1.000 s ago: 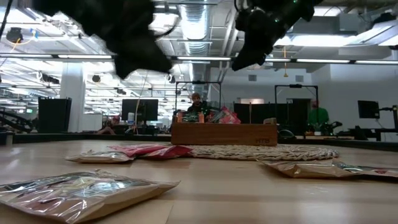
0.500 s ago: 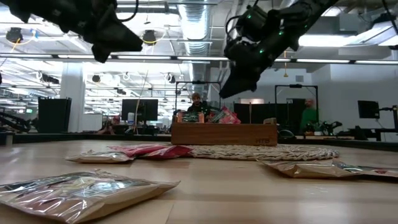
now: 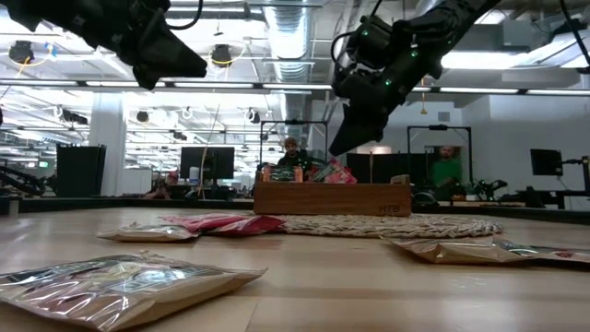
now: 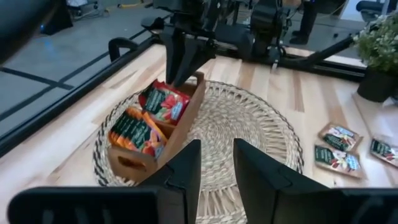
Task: Pick & Place Tea
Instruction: Put the red tea bag into the middle section of the wooden organizer
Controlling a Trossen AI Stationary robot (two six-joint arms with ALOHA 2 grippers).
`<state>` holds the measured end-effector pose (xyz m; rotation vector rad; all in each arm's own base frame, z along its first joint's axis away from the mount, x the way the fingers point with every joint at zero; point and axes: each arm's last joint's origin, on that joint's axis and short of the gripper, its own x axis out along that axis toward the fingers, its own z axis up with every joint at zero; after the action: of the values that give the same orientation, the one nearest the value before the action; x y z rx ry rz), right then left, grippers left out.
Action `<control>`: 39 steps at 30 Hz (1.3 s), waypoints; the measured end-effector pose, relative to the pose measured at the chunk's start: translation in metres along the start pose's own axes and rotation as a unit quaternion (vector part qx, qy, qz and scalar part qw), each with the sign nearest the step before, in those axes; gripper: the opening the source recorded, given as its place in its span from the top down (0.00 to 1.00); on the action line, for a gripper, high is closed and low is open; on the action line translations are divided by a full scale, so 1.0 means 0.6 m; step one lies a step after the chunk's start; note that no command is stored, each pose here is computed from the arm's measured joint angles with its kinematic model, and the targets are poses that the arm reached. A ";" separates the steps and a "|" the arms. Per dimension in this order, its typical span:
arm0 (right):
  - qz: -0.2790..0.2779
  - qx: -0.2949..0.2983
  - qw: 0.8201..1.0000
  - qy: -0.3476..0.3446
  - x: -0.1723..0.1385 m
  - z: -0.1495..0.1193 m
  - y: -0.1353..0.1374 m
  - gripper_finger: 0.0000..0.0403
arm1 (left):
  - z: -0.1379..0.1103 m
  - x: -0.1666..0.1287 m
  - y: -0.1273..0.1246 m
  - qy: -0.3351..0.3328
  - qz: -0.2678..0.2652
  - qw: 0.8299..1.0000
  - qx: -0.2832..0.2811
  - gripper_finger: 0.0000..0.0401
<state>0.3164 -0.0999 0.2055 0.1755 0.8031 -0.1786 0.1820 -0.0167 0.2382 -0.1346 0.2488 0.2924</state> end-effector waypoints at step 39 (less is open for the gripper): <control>-0.042 0.050 0.997 0.034 0.012 -0.014 -0.020 0.84 | 0.000 0.000 0.000 0.002 0.002 1.000 0.014 0.79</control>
<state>0.3126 -0.1101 0.1935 0.2433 0.8707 -0.2930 0.1819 -0.0166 0.2379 -0.1070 0.2577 0.2917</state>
